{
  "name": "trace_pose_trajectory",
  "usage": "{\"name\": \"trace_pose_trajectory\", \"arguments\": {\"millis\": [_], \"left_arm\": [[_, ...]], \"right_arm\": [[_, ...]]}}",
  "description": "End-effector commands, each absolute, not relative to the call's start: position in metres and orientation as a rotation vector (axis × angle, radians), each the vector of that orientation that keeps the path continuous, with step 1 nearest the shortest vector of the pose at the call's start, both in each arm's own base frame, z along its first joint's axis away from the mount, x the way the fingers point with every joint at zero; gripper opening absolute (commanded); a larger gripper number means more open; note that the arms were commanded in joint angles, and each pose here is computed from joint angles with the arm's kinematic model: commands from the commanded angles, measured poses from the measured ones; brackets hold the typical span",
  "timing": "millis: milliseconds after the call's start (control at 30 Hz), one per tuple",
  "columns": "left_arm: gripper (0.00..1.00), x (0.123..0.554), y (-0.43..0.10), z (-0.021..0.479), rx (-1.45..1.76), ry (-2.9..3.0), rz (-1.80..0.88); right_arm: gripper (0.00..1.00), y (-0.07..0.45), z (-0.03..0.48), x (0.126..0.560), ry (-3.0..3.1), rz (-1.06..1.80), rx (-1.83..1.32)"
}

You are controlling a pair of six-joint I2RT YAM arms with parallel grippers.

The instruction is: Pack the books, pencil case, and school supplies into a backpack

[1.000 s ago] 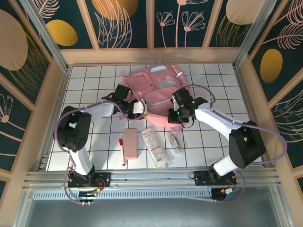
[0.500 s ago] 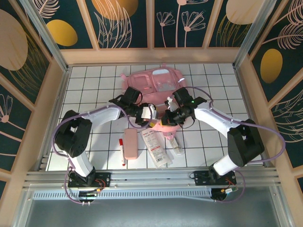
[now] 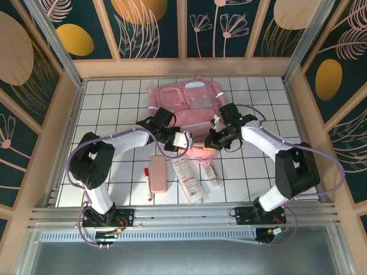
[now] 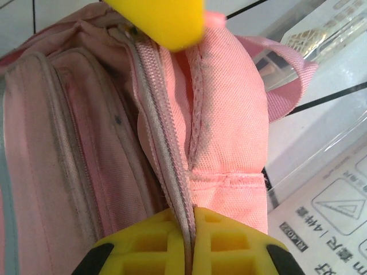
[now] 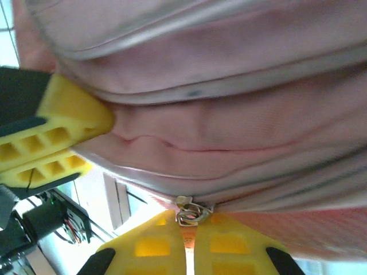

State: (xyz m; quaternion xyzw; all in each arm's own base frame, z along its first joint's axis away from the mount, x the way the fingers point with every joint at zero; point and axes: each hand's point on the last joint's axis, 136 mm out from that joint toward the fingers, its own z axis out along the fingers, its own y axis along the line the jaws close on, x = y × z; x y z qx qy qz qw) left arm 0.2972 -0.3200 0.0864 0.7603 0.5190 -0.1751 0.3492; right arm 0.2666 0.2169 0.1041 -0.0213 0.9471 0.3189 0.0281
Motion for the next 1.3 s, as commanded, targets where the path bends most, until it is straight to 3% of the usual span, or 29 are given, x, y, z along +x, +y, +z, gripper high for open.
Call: {"name": "trace_pose_trajectory", "arguments": {"millis": [0,267,300,467,567,667,767,933,1267], "left_arm": [[0.0,0.325,-0.3,0.111,1.934,1.255,-0.228],[0.0,0.345,-0.27,0.102,1.9,1.289,-0.135],[0.05,0.342,-0.271,0.102,1.888,1.304,-0.16],[0.62,0.309,-0.297,0.14,1.793,1.286,-0.531],[0.73,0.292,-0.319,0.162,1.764,1.228,-0.65],[0.73,0.286,-0.343,0.164,1.772,1.232,-0.686],[0.66,0.297,-0.354,0.152,1.742,1.34,-0.744],[0.64,0.304,-0.348,0.123,1.793,1.447,-0.695],[0.62,0.298,-0.352,0.116,1.753,1.527,-0.8]], "right_arm": [[0.0,0.182,0.086,0.257,3.033,0.865,0.109],[0.0,0.174,0.075,0.269,2.992,0.974,0.171],[0.0,0.181,0.08,0.269,2.967,1.029,0.15],[0.0,0.214,0.109,0.267,2.848,1.252,0.022],[0.0,0.23,0.121,0.265,2.801,1.394,-0.015],[0.0,0.24,0.126,0.266,2.788,1.431,-0.045],[0.0,0.249,0.134,0.27,2.761,1.47,-0.072],[0.0,0.257,0.147,0.272,2.728,1.521,-0.09],[0.0,0.271,0.156,0.272,2.708,1.579,-0.141]]}}
